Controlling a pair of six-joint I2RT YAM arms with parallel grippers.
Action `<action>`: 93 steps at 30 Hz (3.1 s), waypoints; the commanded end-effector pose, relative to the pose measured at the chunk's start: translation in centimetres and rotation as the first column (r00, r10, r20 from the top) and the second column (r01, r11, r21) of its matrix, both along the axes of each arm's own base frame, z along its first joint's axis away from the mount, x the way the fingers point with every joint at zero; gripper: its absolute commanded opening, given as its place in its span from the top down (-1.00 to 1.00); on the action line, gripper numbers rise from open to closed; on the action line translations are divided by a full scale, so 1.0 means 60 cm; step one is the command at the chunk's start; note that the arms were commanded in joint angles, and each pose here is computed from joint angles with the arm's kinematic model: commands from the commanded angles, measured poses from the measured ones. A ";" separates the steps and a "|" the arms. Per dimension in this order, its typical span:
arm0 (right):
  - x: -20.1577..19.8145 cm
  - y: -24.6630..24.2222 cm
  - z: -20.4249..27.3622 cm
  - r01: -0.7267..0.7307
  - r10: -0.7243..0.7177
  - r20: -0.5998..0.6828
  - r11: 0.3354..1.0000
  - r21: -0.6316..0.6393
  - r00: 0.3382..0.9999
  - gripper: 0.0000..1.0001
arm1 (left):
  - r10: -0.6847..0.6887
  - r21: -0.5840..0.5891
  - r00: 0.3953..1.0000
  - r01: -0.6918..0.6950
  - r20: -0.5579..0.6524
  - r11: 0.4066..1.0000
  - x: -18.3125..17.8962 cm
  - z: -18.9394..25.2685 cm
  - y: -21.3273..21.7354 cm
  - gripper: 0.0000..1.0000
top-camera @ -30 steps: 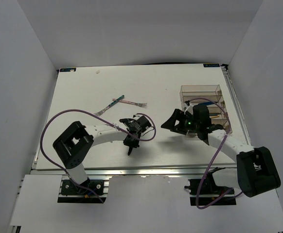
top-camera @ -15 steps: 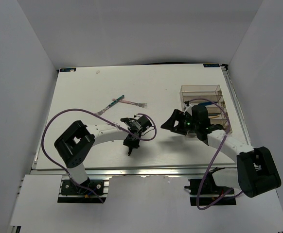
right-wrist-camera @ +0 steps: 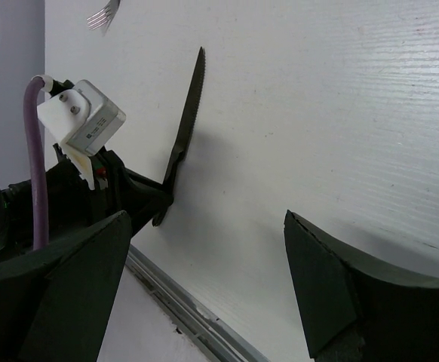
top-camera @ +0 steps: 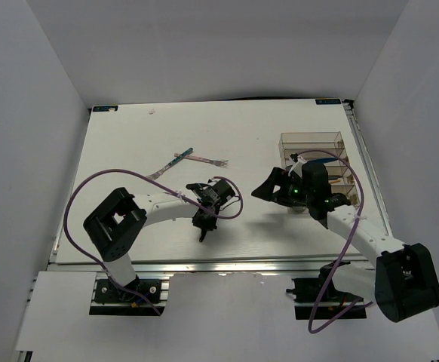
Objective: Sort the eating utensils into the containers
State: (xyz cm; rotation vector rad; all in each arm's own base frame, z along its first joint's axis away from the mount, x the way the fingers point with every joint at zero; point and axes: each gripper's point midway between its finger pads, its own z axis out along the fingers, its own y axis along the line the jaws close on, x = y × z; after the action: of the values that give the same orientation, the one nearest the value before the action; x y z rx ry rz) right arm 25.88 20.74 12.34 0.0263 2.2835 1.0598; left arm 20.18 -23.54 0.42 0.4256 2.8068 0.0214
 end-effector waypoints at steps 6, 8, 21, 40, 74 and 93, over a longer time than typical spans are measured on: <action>0.008 0.006 0.014 -0.024 0.023 0.042 0.999 0.024 0.999 -0.72 | -0.001 0.055 1.000 0.002 -0.023 0.998 -0.016 -0.012 0.022 1.00; 0.005 0.011 0.010 -0.038 0.037 0.034 0.999 0.037 0.999 -0.72 | 0.003 0.013 0.999 -0.003 0.032 1.000 0.004 0.019 0.002 1.00; -0.037 0.086 -0.038 -0.116 0.139 -0.099 0.972 0.205 0.985 -0.69 | 0.023 -0.121 0.984 -0.002 0.174 0.993 0.044 0.122 -0.050 1.00; -0.018 0.185 -0.062 -0.027 0.122 -0.280 0.947 0.321 0.952 -0.67 | -0.017 -0.259 0.978 0.072 0.206 0.963 0.027 0.161 -0.131 1.00; 0.239 -0.113 0.046 0.546 -0.476 -0.302 0.810 0.214 0.826 1.00 | 0.147 -0.228 0.866 -0.039 0.479 0.973 0.038 0.320 0.001 -0.96; 0.370 -0.346 -0.004 0.866 -0.819 -0.366 0.496 -0.063 0.442 1.00 | 0.084 -0.196 0.873 0.013 0.480 0.981 0.032 0.298 0.005 -0.96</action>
State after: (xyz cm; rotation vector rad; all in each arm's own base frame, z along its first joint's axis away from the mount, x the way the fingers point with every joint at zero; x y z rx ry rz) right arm 47.32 0.39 11.19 1.3951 2.0202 0.6628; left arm 21.73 -22.96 17.15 0.2701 2.3252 -0.0993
